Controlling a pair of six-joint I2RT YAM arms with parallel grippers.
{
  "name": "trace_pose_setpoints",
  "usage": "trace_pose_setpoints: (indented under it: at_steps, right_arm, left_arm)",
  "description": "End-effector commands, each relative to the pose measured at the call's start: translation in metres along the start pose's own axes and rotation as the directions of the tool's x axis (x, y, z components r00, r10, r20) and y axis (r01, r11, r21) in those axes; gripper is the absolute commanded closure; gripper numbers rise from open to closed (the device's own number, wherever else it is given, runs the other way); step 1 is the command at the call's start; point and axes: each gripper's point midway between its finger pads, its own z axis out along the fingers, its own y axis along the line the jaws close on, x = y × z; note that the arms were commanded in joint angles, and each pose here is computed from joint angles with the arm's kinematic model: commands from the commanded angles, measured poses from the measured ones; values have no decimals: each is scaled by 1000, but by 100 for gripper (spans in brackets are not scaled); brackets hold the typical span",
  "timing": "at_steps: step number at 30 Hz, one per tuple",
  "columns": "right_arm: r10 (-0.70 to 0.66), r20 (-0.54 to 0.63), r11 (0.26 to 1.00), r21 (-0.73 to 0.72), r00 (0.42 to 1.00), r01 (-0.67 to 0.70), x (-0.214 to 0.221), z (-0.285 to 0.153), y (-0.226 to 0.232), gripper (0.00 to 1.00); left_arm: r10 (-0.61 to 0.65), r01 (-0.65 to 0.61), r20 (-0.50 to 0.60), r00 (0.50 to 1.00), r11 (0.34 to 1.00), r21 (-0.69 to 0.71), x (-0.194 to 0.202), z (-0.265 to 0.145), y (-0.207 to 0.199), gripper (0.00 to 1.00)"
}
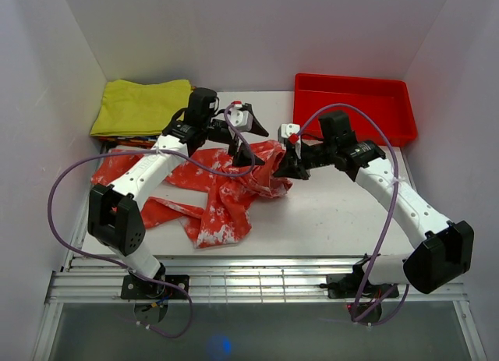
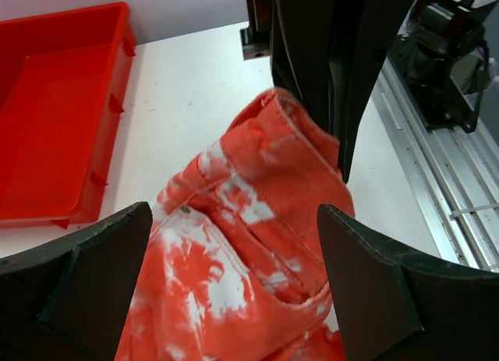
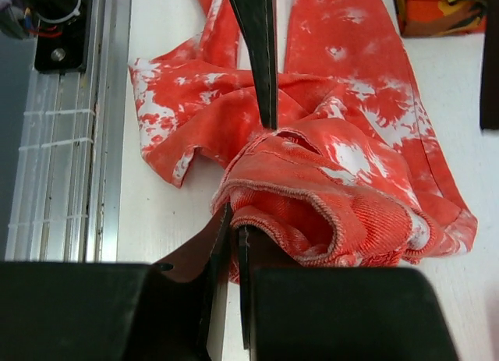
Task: Fold and stack the trousers
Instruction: Flatten the trousers out
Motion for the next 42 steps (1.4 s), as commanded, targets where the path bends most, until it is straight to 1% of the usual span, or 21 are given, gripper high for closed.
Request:
trace_pose_setpoints:
  at_steps: [1, 3, 5, 7, 8, 10, 12, 13, 15, 16, 19, 21, 24, 30, 31, 32, 33, 34, 35, 38, 42]
  right_arm:
    - [-166, 32, 984, -54, 986, 168, -23, 0, 21, 91]
    - [-224, 17, 972, -62, 974, 225, -21, 2, 25, 91]
    - [-251, 8, 964, -82, 968, 251, -21, 6, 32, 91]
    - [-279, 5, 956, -92, 960, 278, -23, 8, 34, 91]
    - [-285, 4, 954, -94, 958, 284, -25, 7, 34, 91]
    - [-305, 2, 949, -89, 952, 304, -27, 7, 33, 91]
    - [-316, -1, 946, -81, 949, 315, -28, 7, 32, 91]
    - [-317, -5, 946, -75, 948, 316, -28, 6, 32, 91]
    - [-324, -11, 944, -62, 946, 323, -26, 5, 31, 90]
    - [-328, -20, 944, -52, 944, 327, -25, 4, 30, 90]
    - [-348, -27, 938, -21, 937, 347, -21, 2, 28, 89]
    - [-339, -26, 941, -10, 940, 339, -22, 2, 27, 89]
    - [-328, -24, 945, 4, 944, 328, -24, 2, 24, 87]
    - [-337, -48, 941, 28, 940, 338, -15, -2, 26, 88]
    - [-346, -47, 937, 25, 937, 348, -15, -3, 28, 88]
    - [-346, -49, 937, 22, 937, 348, -12, -3, 29, 88]
    - [-350, -47, 936, 18, 936, 351, -12, -4, 31, 88]
    - [-355, -49, 934, 14, 934, 356, -11, -4, 32, 88]
    - [-369, -46, 929, 8, 928, 369, -12, -5, 33, 88]
    - [-382, -43, 924, -19, 923, 381, -11, -4, 36, 88]
    - [-408, -45, 912, -62, 912, 405, -8, -3, 39, 87]
  left_arm:
    - [60, -67, 68, 996, 992, 106, -19, 14, -28, 2]
    - [92, -102, 79, 993, 987, 127, -21, 19, -35, 2]
    - [103, -115, 85, 991, 981, 153, -19, 25, -45, 2]
    - [150, -165, 94, 984, 971, 175, -17, 28, -52, 2]
    - [137, -151, 84, 987, 968, 199, -14, 31, -60, 2]
    - [142, -156, 80, 987, 964, 214, -10, 34, -65, 9]
    - [122, -135, 67, 990, 963, 233, -6, 35, -70, 24]
    - [123, -134, 60, 991, 961, 242, -3, 35, -72, 38]
    - [127, -138, 57, 990, 960, 244, -4, 34, -73, 47]
    - [134, -144, 58, 989, 958, 247, -5, 33, -75, 54]
    - [133, -144, 59, 989, 954, 261, -8, 32, -81, 65]
    - [134, -146, 61, 989, 950, 276, -11, 32, -88, 100]
    - [146, -158, 64, 987, 946, 283, -16, 33, -96, 100]
    - [125, -130, 35, 991, 954, 269, -13, 30, -98, 100]
    - [135, -138, 30, 990, 954, 266, -9, 29, -100, 100]
    - [145, -147, 26, 989, 955, 259, -9, 29, -100, 75]
    - [164, -165, 23, 986, 956, 241, -12, 26, -99, 30]
    - [182, -183, 26, 983, 955, 232, -13, 25, -99, 5]
    - [206, -208, 33, 978, 952, 224, -10, 26, -99, 2]
    - [287, -295, 68, 956, 937, 189, -16, 25, -97, 2]
    - [315, -328, 93, 944, 924, 196, -23, 33, -89, 2]
